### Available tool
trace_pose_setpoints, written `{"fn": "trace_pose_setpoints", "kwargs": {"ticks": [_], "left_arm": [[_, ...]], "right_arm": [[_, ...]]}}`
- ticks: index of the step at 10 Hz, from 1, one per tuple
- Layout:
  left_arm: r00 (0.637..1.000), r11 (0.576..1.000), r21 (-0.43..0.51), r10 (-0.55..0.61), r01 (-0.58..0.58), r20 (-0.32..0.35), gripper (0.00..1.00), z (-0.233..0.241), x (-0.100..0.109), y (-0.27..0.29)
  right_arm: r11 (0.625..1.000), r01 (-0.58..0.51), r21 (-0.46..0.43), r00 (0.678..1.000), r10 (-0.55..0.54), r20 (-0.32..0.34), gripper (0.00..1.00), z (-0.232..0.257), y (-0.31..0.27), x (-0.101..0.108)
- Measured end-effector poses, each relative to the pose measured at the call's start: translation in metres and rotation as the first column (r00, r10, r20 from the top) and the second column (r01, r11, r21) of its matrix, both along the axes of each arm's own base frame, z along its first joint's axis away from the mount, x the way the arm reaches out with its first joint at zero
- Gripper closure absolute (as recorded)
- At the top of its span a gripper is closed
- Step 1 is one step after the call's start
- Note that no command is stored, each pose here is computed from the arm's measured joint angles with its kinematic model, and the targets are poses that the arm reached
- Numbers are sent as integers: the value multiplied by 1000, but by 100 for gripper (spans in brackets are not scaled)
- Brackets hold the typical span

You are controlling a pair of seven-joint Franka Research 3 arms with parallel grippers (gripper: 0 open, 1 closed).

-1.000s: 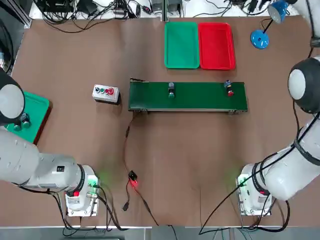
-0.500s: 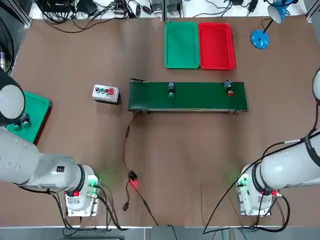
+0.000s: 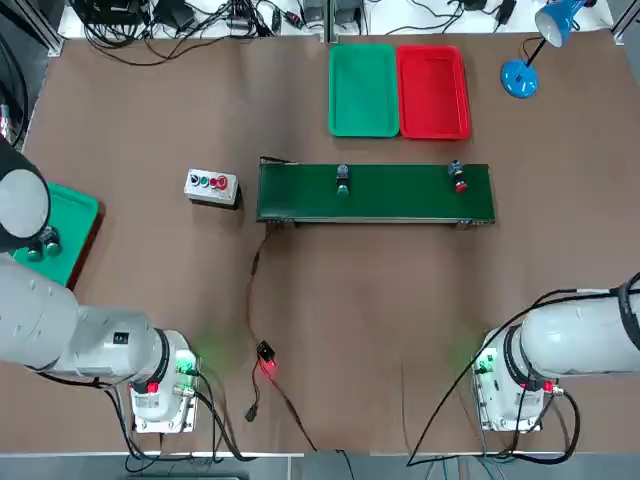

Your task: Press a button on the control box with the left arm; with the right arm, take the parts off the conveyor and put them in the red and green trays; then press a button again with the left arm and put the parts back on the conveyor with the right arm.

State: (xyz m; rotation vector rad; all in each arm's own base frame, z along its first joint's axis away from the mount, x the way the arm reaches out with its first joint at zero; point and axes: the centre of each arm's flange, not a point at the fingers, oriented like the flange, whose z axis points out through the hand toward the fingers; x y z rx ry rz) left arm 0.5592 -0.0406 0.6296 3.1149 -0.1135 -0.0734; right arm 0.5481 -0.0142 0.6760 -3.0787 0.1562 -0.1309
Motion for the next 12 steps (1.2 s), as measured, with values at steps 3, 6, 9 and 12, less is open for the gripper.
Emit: {"fn": "trace_pose_setpoints", "kwargs": {"ticks": [3, 6, 9, 12], "left_arm": [[1000, 1000, 0, 6, -6, 0, 0, 0, 0, 3], [1000, 1000, 0, 7, -7, 0, 0, 0, 0, 4], [1000, 1000, 0, 10, -10, 0, 0, 0, 0, 6], [1000, 1000, 0, 11, -11, 0, 0, 0, 0, 5]], "right_arm": [[1000, 9, 0, 1000, -9, -8, 0, -4, -5, 0], [1000, 4, 0, 1000, -4, -7, 0, -4, -2, 0], [1000, -5, 0, 1000, 5, -8, 0, -5, 3, 1], [1000, -5, 0, 1000, 5, -9, 0, -5, 3, 1]]}}
